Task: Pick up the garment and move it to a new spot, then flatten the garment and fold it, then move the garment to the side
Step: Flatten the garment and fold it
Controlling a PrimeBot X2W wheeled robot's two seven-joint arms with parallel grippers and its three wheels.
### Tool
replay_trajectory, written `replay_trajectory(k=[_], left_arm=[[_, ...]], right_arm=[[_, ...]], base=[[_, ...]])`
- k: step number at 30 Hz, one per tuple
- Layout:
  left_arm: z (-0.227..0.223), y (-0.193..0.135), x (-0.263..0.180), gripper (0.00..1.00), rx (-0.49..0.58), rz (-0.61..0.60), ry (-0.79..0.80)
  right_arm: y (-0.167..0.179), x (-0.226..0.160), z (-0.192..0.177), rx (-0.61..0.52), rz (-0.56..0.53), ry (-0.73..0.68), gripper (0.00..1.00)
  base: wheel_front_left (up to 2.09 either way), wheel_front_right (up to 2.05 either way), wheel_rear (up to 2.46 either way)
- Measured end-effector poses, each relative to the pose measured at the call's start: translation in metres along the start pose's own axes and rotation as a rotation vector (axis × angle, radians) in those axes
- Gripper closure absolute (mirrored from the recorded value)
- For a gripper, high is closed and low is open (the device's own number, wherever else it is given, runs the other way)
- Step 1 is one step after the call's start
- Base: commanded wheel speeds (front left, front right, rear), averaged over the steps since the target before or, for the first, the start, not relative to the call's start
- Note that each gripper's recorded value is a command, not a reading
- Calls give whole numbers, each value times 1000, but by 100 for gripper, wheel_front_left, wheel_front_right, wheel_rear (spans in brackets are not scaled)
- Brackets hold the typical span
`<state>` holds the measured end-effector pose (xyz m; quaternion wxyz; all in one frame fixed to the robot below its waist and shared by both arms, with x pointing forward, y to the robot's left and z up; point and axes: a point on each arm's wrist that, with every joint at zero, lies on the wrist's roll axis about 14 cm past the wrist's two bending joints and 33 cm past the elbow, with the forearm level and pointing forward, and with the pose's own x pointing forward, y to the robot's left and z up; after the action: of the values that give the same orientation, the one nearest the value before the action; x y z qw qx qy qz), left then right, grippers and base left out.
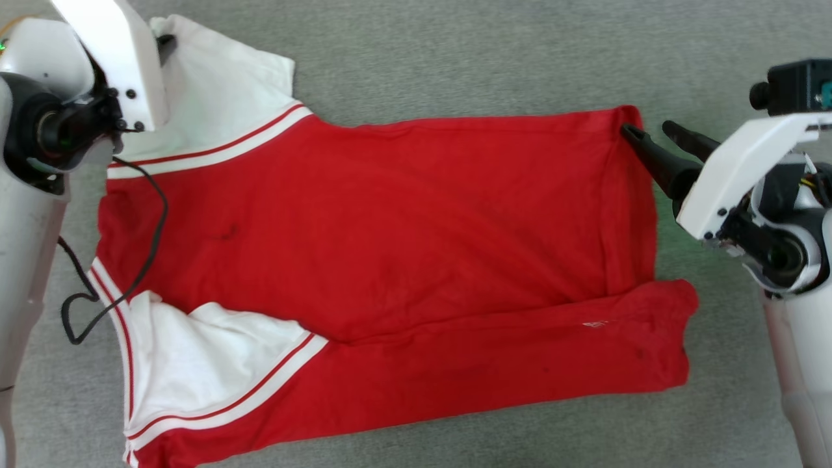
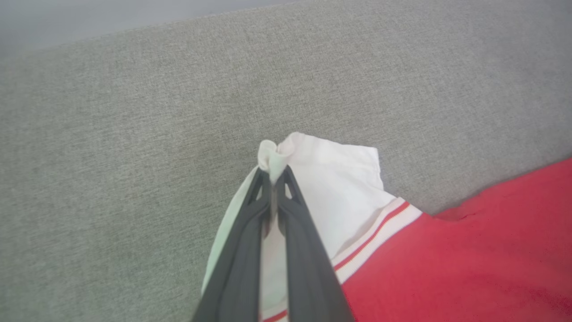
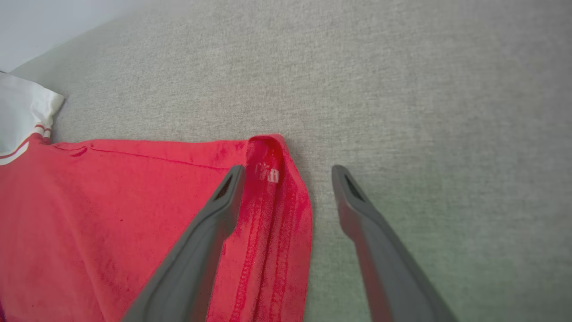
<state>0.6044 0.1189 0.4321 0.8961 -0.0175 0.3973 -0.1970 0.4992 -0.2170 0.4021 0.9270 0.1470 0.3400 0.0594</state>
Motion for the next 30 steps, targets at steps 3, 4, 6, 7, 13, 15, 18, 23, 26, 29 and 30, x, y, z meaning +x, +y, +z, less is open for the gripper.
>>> replay_trajectory(k=[3,4,6,7,13,15,18,23,26,29,30], left_arm=[[-1,2,-1,100,3,-2,-12],[-2,4,-1,100,3,-2,-13],[-4,5,1,100,7,-4,-16],[-5,5,2,100,7,-6,-17],[-6,12,0,100,12,5,-41],[-5,13,-2,100,15,8,-50],[-3,14,-4,100,15,11,-59],[5,16,-17,100,2,21,-117],[7,17,-30,100,-27,21,-171],[7,17,-46,100,-51,19,-228],[5,16,-52,100,-59,19,-246]], right_arm=[[4,16,-3,-8,9,69,0],[5,21,-5,-10,11,96,0],[5,30,-7,-19,10,131,0],[5,34,-9,-21,8,158,0],[6,46,-25,-76,-7,332,100],[6,45,-26,-100,-15,370,100],[10,46,-28,-108,-8,383,100],[17,42,-12,-139,-4,320,100],[29,35,8,-149,20,218,100],[34,22,26,-150,30,121,100],[35,17,29,-149,32,95,100]], base=[[0,0,0],[0,0,0],[0,0,0],[0,0,0],[0,0,0],[0,0,0],[0,0,0],[0,0,0],[0,0,0],[0,0,0],[0,0,0]])
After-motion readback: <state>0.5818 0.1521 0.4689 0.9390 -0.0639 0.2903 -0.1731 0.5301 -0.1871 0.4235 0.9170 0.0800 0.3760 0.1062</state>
